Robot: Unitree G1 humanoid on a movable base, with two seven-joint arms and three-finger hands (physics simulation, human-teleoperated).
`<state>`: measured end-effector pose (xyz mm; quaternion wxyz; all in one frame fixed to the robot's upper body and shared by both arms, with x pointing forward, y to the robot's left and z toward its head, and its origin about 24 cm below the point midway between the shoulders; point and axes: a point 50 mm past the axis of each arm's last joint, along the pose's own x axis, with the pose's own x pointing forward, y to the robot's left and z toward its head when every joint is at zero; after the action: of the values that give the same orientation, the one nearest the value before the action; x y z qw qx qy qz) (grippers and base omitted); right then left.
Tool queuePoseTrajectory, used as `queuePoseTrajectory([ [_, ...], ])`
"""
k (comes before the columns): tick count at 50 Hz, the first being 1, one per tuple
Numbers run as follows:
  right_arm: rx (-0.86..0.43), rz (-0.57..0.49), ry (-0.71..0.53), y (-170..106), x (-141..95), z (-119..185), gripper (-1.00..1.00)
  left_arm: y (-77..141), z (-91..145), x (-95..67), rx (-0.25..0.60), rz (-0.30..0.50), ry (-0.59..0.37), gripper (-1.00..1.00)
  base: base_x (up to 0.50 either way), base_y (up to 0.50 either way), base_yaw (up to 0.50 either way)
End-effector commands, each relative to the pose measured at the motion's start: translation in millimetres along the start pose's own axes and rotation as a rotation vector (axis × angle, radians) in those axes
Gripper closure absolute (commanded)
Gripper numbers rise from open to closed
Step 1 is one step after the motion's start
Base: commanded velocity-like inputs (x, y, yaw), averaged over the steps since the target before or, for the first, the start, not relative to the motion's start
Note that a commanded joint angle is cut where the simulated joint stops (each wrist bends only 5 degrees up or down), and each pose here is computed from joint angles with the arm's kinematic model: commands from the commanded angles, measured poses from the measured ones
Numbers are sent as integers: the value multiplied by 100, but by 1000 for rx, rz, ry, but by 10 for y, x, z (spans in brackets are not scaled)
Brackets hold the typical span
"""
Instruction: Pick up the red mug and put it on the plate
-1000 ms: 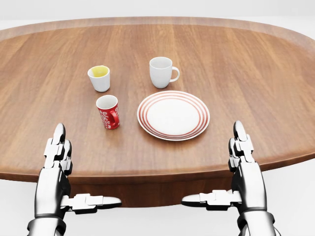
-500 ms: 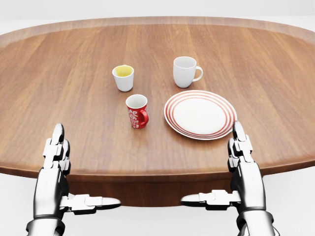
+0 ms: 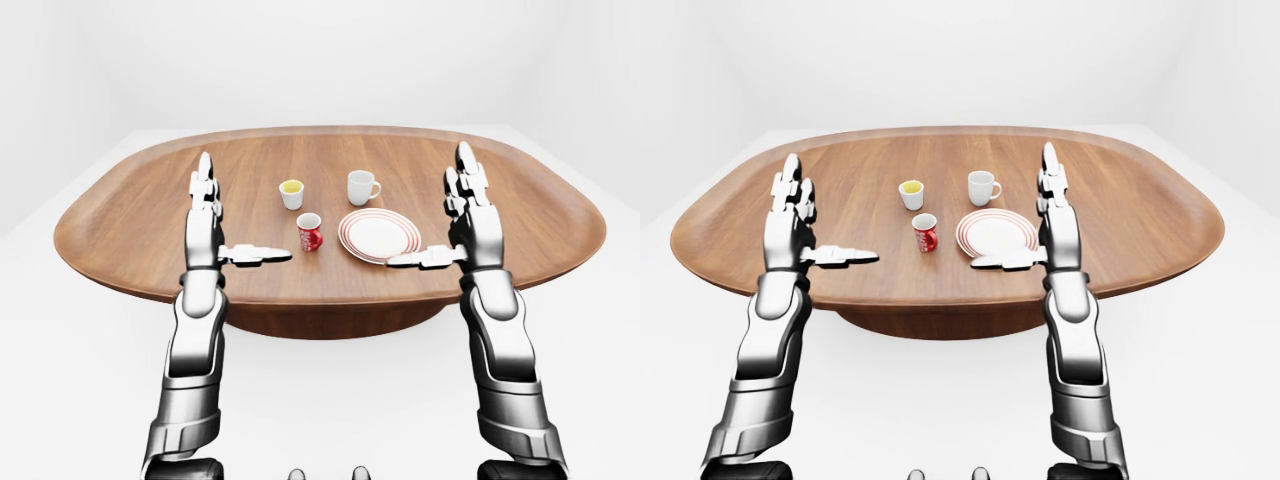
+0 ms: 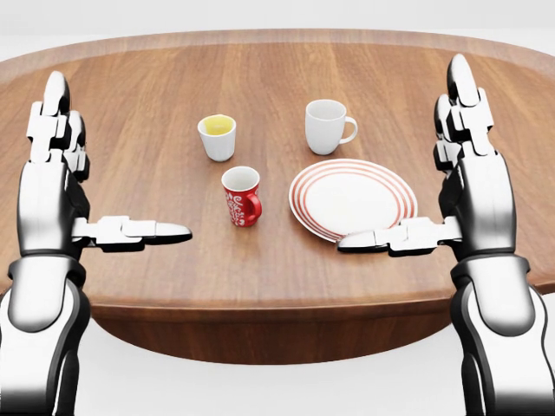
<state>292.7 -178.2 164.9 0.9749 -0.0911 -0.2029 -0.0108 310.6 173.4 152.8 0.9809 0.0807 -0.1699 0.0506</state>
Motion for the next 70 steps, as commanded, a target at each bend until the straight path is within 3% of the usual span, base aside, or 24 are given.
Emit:
queuePoseTrajectory([
  [1, -24, 1, -91, -44, 130, 217, -100, 37, 266, 139, 4, 11, -104, -100, 0, 0, 0],
  [18, -27, 10, -47, -33, 131, 115, -100, 24, 212, 142, 12, 9, -81, -100, 5, 0, 0],
  [70, -37, 34, -30, 29, 128, 75, -100, 39, 233, 111, 19, 10, -93, -100, 35, 0, 0],
])
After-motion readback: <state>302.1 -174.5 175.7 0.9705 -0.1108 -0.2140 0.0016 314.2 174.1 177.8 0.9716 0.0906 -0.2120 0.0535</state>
